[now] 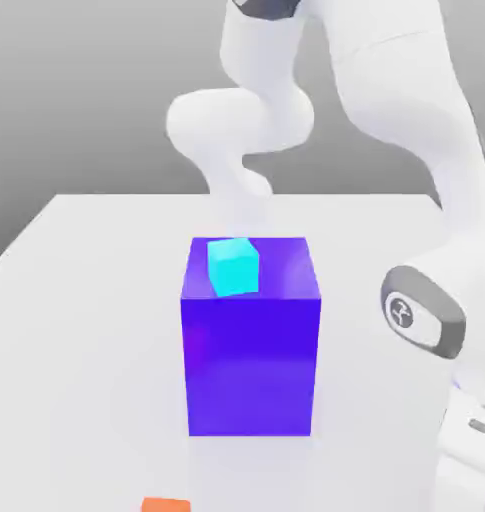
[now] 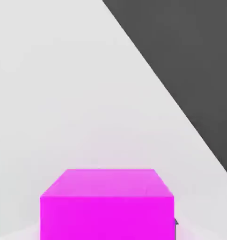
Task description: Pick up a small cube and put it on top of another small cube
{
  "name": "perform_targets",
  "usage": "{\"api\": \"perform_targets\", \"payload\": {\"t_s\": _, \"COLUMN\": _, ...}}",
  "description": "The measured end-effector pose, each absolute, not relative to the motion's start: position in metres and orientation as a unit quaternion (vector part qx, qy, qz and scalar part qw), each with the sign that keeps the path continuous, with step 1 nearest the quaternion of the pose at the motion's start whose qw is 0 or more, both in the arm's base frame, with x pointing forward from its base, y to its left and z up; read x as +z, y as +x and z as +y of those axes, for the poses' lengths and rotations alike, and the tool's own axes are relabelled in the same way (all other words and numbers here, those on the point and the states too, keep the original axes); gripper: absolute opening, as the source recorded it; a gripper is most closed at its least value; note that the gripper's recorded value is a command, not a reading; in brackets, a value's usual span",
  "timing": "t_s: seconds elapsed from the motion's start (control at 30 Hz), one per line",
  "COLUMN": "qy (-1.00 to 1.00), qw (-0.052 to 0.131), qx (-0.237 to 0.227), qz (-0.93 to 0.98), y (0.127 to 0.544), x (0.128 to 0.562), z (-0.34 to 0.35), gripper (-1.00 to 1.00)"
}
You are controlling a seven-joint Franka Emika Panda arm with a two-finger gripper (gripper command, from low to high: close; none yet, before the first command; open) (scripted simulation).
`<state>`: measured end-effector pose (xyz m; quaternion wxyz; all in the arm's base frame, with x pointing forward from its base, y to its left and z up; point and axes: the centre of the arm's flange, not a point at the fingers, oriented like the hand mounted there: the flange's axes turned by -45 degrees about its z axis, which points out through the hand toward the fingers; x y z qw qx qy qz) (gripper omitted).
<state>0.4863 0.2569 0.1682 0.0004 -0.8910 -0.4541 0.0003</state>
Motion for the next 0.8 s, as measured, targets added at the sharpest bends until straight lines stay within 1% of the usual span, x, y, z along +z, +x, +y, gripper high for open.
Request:
{"api": "perform_targets", "payload": {"t_s": 0.07, "qy": -0.89, "qw": 0.002, "qx": 0.0, "qz": -0.456, "y": 0.477, "x": 0.193, "z": 0.262, "gripper": -1.0}}
{"api": "perform_targets", "payload": {"t_s": 0.17, "qy": -0.885, "qw": 0.005, "qx": 0.0, "qz": -0.466, "y": 0.437, "x": 0.219, "z": 0.284, "gripper": -1.0}}
{"api": "perform_targets", "payload": {"t_s": 0.27, "qy": -0.879, "qw": 0.002, "qx": 0.0, "qz": -0.477, "y": 0.395, "x": 0.237, "z": 0.3, "gripper": -1.0}}
{"api": "perform_targets", "payload": {"t_s": 0.33, "qy": -0.878, "qw": 0.001, "qx": 0.0, "qz": -0.479, "y": 0.386, "x": 0.222, "z": 0.303, "gripper": -1.0}}
{"api": "perform_targets", "payload": {"t_s": 0.4, "qy": -0.878, "qw": 0.0, "qx": 0.0, "qz": -0.479, "y": 0.383, "x": 0.198, "z": 0.304, "gripper": -1.0}}
{"api": "perform_targets", "payload": {"t_s": 0.43, "qy": -0.878, "qw": 0.0, "qx": 0.0, "qz": -0.48, "y": 0.382, "x": 0.186, "z": 0.304, "gripper": 1.0}}
{"api": "perform_targets", "payload": {"t_s": 0.6, "qy": -0.878, "qw": 0.0, "qx": 0.0, "qz": -0.48, "y": 0.382, "x": 0.186, "z": 0.304, "gripper": 1.0}}
{"api": "perform_targets", "payload": {"t_s": 0.63, "qy": -0.878, "qw": 0.0, "qx": 0.0, "qz": -0.48, "y": 0.382, "x": 0.18, "z": 0.304, "gripper": 1.0}}
{"api": "perform_targets", "payload": {"t_s": 0.7, "qy": -0.878, "qw": 0.0, "qx": 0.0, "qz": -0.479, "y": 0.382, "x": 0.193, "z": 0.304, "gripper": 1.0}}
{"api": "perform_targets", "payload": {"t_s": 0.8, "qy": -0.877, "qw": 0.0, "qx": 0.0, "qz": -0.48, "y": 0.382, "x": 0.231, "z": 0.304, "gripper": 1.0}}
